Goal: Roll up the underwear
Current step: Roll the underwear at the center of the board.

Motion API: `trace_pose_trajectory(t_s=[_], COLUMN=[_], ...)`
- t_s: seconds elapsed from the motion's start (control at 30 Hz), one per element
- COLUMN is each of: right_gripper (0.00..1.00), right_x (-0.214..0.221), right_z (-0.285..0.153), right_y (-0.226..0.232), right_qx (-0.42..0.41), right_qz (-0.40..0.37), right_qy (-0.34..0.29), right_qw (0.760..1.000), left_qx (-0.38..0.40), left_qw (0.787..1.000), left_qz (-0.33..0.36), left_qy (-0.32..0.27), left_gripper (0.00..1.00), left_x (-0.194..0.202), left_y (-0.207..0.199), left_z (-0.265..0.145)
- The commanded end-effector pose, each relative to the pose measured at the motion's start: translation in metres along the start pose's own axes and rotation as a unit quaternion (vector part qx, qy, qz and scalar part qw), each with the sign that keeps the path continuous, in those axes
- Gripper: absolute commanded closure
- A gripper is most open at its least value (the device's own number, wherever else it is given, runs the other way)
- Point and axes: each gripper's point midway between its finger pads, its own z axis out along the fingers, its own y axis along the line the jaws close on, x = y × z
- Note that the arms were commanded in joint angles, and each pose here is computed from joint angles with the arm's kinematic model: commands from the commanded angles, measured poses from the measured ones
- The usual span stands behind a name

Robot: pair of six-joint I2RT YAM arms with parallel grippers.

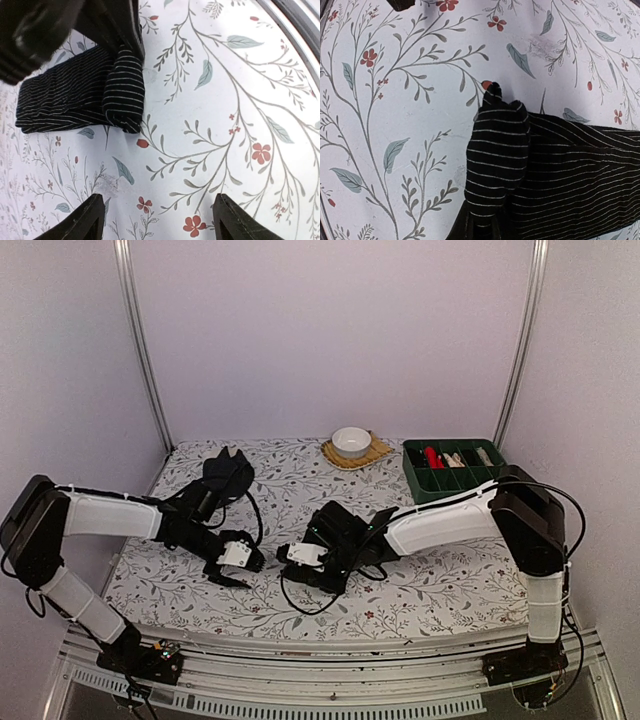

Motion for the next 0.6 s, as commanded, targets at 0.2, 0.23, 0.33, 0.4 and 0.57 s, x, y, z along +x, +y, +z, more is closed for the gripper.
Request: trace_pose_trajectory(t_s=[0.2, 0.23, 0.33, 0.4, 0.57], right_gripper=[0.92, 0.92, 0.92, 0.92, 0.92], right_x=[-0.012, -0.013, -0.007, -0.001, 0.013], right_z=[-0.006, -0.005, 0.000, 0.007, 0.017], right_y=[0.038, 0.039, 0.040, 0.038, 0.032], right_qx=[-0.164, -0.176, -0.199, -0.202, -0.229], right_qz=[0.080, 0.086, 0.112, 0.128, 0.180], right_qy=[-0.007, -0.009, -0.003, 0.010, 0.022], right_qw=[0.983, 0.981, 0.974, 0.971, 0.956], left_qx=[-0.171, -0.174, -0.174, -0.176, -0.173], left_qw=[0.961, 0.958, 0.951, 0.946, 0.937], left_qz=[0.210, 0.218, 0.249, 0.265, 0.300], left_qy=[-0.061, -0.064, -0.063, -0.060, -0.043], left_gripper=[0.28, 0.28, 0.29, 0.29, 0.29], left_x=[-0.026, -0.029, -0.035, -0.039, -0.042], left_y=[-0.001, -0.002, -0.010, -0.015, -0.025], left_z=[-0.015, -0.016, -0.011, -0.005, 0.012])
